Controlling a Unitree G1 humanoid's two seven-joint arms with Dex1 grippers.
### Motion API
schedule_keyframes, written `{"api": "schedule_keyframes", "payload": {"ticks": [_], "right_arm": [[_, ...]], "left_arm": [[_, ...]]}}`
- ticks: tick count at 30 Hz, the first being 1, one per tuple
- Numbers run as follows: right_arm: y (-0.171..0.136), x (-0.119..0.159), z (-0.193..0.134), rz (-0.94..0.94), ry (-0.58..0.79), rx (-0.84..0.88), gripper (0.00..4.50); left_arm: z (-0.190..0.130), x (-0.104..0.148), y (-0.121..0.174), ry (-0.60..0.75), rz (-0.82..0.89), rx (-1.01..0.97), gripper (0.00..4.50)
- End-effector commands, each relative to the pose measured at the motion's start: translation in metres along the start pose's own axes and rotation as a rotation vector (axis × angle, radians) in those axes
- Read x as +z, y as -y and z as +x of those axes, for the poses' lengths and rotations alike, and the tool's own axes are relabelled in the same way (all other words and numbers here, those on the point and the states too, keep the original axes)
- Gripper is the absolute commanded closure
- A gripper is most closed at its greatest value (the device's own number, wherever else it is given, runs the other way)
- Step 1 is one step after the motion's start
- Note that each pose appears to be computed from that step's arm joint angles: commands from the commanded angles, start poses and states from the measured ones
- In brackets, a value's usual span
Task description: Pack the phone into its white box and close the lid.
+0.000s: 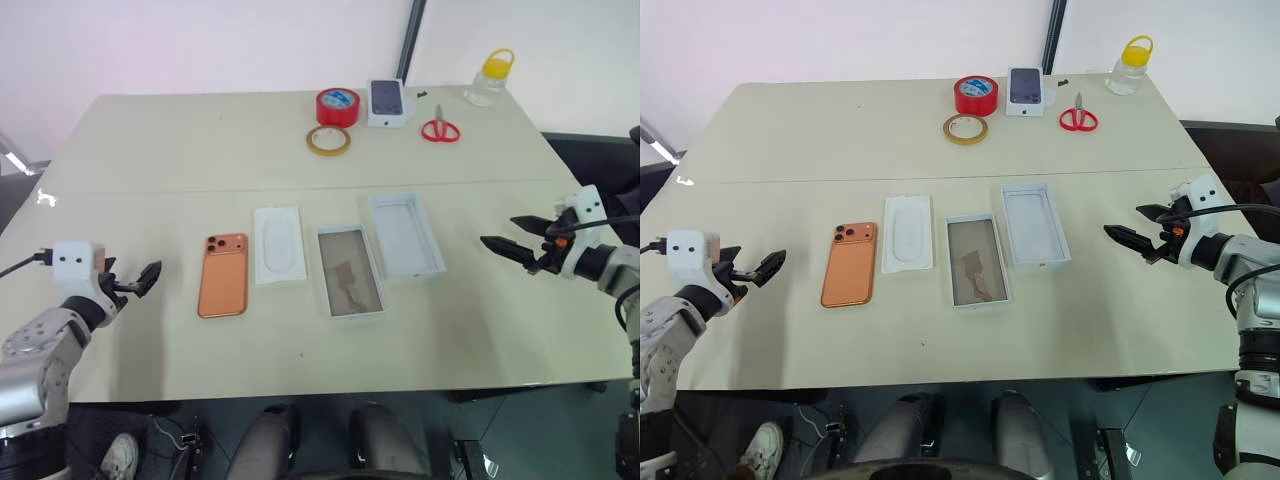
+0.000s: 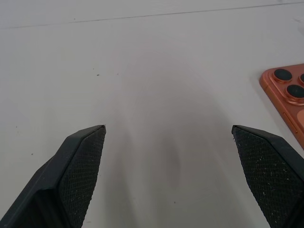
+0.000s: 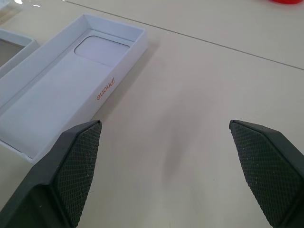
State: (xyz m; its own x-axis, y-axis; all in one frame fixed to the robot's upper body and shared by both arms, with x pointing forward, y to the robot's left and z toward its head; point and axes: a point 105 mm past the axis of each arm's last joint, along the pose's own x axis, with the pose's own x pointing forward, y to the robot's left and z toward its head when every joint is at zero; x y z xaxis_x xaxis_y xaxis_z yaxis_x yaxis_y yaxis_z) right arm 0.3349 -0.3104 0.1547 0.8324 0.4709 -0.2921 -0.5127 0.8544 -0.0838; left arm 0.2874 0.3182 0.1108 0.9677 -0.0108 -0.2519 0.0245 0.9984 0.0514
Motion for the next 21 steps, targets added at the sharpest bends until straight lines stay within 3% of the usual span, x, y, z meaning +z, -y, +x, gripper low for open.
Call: {"api": "schedule_keyframes", "payload": {"ticks": [1, 9, 13, 17, 21], "right_arm": [[0.000, 0.016, 0.001, -0.046, 0.034, 0.009, 0.00], [-0.014, 0.024, 0.009, -0.080, 0.042, 0.064, 0.00], [-0.032, 0.034, 0.017, -0.130, 0.059, 0.129, 0.00], [-0.050, 0.045, 0.023, -0.164, 0.094, 0.173, 0.00], [-0.090, 0.049, 0.030, -0.267, 0.099, 0.270, 0.00]], "left_arm": [[-0.003, 0.015, 0.001, 0.058, 0.008, 0.005, 0.03], [-0.002, 0.020, 0.019, 0.072, -0.018, -0.036, 0.03], [0.009, 0.036, 0.043, 0.098, -0.087, -0.099, 0.03], [0.021, 0.043, 0.079, 0.073, -0.125, -0.204, 0.03], [0.034, 0.060, 0.141, 0.043, -0.237, -0.384, 0.03]]}}
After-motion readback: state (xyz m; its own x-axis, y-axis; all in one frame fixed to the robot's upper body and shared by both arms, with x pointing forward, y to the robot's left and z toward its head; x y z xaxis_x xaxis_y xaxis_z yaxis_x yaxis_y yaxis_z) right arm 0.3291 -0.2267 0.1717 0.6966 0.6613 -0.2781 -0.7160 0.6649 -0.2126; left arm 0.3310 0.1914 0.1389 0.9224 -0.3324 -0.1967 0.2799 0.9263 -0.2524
